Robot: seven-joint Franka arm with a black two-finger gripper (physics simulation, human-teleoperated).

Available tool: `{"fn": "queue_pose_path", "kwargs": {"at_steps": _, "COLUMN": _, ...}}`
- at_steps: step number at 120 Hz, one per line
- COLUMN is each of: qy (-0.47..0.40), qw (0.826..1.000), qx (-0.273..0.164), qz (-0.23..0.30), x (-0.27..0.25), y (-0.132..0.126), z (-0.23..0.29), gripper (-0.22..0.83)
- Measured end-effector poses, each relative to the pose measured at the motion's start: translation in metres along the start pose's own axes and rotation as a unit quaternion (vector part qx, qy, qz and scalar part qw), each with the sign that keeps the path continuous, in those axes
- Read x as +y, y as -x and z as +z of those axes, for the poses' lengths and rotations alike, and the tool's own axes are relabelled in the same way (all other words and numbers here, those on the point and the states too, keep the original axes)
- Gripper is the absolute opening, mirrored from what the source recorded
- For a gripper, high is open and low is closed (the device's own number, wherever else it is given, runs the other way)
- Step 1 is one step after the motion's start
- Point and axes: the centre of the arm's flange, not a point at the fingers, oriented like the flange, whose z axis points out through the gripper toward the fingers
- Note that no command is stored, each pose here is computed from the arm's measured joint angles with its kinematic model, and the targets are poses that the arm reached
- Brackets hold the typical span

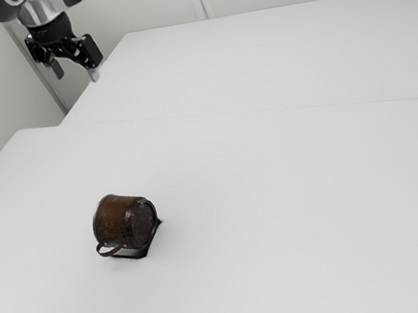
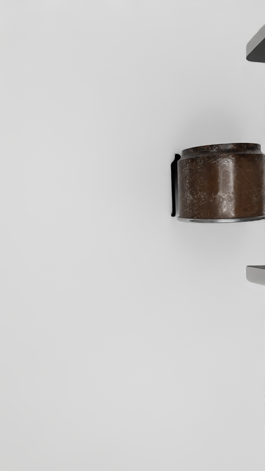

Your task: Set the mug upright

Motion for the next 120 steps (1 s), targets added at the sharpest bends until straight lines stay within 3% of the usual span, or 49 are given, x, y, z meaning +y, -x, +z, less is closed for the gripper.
{"fn": "queue_pose_path", "kwargs": {"at_steps": 19, "qy": 0.047, "qw": 0.999, "qx": -0.01, "qz": -0.008, "x": 0.004, "y": 0.012, "z": -0.004, "gripper": 0.61}}
{"fn": "queue_pose_path", "kwargs": {"at_steps": 30, "qy": 0.105, "qw": 0.992, "qx": -0.032, "qz": -0.055, "x": -0.034, "y": 0.02, "z": 0.029, "gripper": 0.61}}
{"fn": "queue_pose_path", "kwargs": {"at_steps": 56, "qy": 0.262, "qw": 0.94, "qx": -0.053, "qz": -0.212, "x": -0.175, "y": 0.059, "z": 0.155, "gripper": 0.62}}
{"fn": "queue_pose_path", "kwargs": {"at_steps": 70, "qy": 0.333, "qw": 0.91, "qx": -0.066, "qz": -0.238, "x": -0.173, "y": 0.064, "z": 0.24, "gripper": 0.62}}
{"fn": "queue_pose_path", "kwargs": {"at_steps": 83, "qy": 0.372, "qw": 0.892, "qx": -0.061, "qz": -0.248, "x": -0.171, "y": 0.06, "z": 0.3, "gripper": 0.61}}
{"fn": "queue_pose_path", "kwargs": {"at_steps": 107, "qy": 0.417, "qw": 0.87, "qx": -0.031, "qz": -0.262, "x": -0.18, "y": 0.078, "z": 0.357, "gripper": 0.61}}
{"fn": "queue_pose_path", "kwargs": {"at_steps": 120, "qy": 0.448, "qw": 0.852, "qx": -0.028, "qz": -0.27, "x": -0.169, "y": 0.1, "z": 0.386, "gripper": 0.62}}
